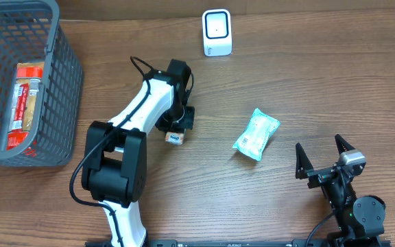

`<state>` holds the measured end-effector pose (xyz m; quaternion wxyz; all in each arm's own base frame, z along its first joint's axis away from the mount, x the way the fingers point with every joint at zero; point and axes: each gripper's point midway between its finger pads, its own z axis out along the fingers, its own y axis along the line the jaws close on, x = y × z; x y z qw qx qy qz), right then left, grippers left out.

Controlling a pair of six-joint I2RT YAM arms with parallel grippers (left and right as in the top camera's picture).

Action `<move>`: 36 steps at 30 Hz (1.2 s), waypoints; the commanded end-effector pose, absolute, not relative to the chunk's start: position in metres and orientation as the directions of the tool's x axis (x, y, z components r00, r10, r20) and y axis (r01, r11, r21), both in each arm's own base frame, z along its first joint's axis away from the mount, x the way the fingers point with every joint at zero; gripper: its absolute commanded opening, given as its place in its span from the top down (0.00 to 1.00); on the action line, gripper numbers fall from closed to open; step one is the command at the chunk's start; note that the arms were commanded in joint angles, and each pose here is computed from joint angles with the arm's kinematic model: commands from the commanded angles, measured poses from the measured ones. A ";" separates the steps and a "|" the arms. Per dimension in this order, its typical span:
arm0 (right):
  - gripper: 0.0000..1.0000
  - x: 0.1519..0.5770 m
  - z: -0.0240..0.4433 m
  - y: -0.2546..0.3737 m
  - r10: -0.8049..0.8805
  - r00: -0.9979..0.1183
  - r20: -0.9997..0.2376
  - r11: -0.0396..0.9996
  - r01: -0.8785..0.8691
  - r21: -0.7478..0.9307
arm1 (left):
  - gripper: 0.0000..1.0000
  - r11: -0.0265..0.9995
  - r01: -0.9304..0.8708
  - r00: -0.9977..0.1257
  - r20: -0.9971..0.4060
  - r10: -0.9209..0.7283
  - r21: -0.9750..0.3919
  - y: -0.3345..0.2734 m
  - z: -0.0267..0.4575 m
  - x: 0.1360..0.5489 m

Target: Scan the item barcode

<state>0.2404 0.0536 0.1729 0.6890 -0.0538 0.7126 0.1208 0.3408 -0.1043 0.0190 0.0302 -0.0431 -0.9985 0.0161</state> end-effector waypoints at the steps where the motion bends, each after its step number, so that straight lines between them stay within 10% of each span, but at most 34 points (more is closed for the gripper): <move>1: 0.00 0.241 0.171 0.052 0.086 -0.040 -0.995 0.967 -0.236 0.093 | 0.96 0.996 0.065 -0.994 0.089 0.070 -0.055 -0.107 0.009 0.331; 36: 0.00 0.241 0.171 0.052 0.086 -0.040 -0.995 0.967 -0.236 0.093 | 0.96 0.990 0.103 -0.993 -0.046 0.108 0.095 -0.136 0.027 0.348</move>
